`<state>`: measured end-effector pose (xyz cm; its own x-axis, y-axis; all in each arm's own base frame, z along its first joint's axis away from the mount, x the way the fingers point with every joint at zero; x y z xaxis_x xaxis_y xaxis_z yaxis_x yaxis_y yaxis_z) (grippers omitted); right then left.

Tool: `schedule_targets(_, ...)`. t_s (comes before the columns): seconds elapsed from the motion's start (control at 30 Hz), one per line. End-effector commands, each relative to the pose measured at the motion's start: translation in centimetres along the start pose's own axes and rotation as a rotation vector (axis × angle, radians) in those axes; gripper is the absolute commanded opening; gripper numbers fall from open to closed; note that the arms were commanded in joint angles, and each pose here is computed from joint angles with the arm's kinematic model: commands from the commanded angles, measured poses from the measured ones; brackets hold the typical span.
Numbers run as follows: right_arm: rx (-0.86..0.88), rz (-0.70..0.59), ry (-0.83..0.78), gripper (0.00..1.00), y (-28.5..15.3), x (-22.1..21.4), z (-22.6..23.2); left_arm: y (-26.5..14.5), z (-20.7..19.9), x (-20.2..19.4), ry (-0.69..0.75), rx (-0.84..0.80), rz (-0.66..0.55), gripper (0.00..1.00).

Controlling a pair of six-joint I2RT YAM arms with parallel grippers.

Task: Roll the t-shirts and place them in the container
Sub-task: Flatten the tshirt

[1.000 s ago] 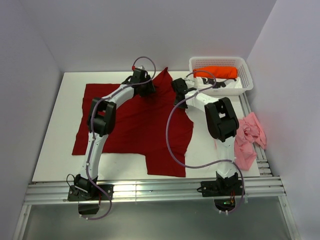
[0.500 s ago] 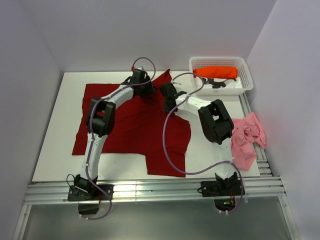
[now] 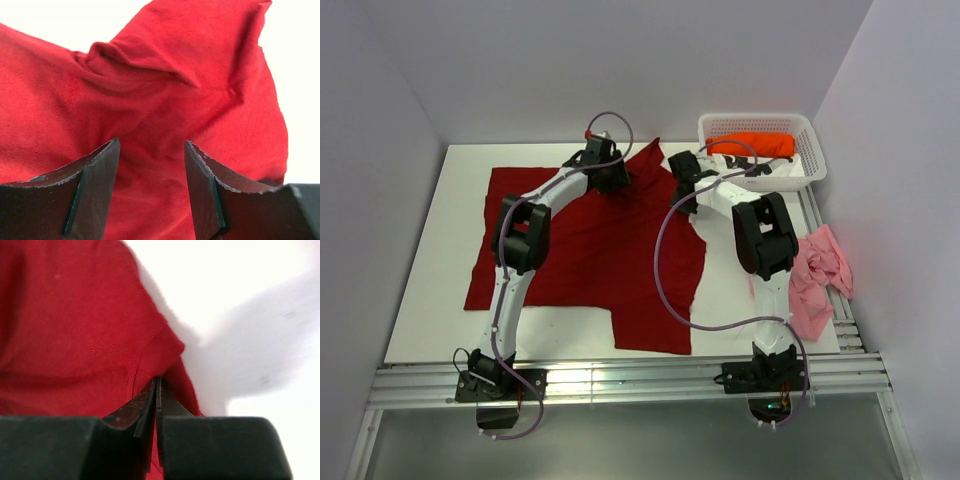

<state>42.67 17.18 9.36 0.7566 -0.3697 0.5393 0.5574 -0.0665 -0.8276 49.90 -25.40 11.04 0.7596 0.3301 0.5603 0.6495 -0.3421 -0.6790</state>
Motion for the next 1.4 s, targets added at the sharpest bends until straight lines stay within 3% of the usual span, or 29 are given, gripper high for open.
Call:
schedule_targets(0.0, -0.043, -0.009, 0.044, 0.11, -0.2, 1.4, -1.4, -1.7, -3.4, 1.9, 0.060, -0.089, -0.049, 0.61)
schedule_targets(0.07, -0.021, -0.013, 0.044, 0.17, -0.5, 1.7, -1.1, -1.6, -3.8, 2.1, 0.066, -0.103, -0.051, 0.61)
schedule_targets(0.23, 0.044, -0.067, 0.059, 0.20, -2.3, 3.2, -0.4, -2.6, -4.7, 3.4, 0.063, -0.147, -0.081, 0.65)
schedule_targets(0.47, 0.091, -0.106, 0.071, 0.20, -3.3, 4.5, 0.4, -3.5, -3.8, 6.2, 0.064, -0.159, -0.134, 0.67)
schedule_targets(0.77, 0.128, -0.111, 0.082, 0.19, -3.2, 4.3, 0.6, -0.3, -1.9, 5.5, -0.025, -0.215, -0.087, 0.67)
schedule_targets(1.03, 0.218, -0.188, 0.097, 0.17, -6.8, 4.4, -0.2, 1.0, -0.9, 5.9, -0.115, -0.271, -0.075, 0.64)
schedule_targets(1.17, 0.290, -0.188, 0.100, 0.21, -9.9, 3.7, -0.9, -4.2, -1.4, 7.7, -0.105, -0.301, -0.129, 0.67)
schedule_targets(1.3, 0.273, -0.164, 0.057, 0.31, -13.0, 0.1, -2.7, -10.6, -1.4, 8.0, -0.077, -0.178, -0.147, 0.74)
schedule_targets(1.37, 0.313, -0.170, 0.021, 0.36, -15.5, -1.2, -3.2, -14.7, -0.4, 7.0, -0.090, -0.089, -0.189, 0.86)
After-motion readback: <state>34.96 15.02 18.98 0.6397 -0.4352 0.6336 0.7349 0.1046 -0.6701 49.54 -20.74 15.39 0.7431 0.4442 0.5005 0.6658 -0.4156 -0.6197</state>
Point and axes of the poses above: each gripper's point midway between its finger pads, its own y axis out along the fingers, its own z axis along the line the jaws close on, x = y × z, the point moved 9 cm from there along -y, back along the fingers, and after that the axes turned 1 degree about -y, right-handed, at the moved point
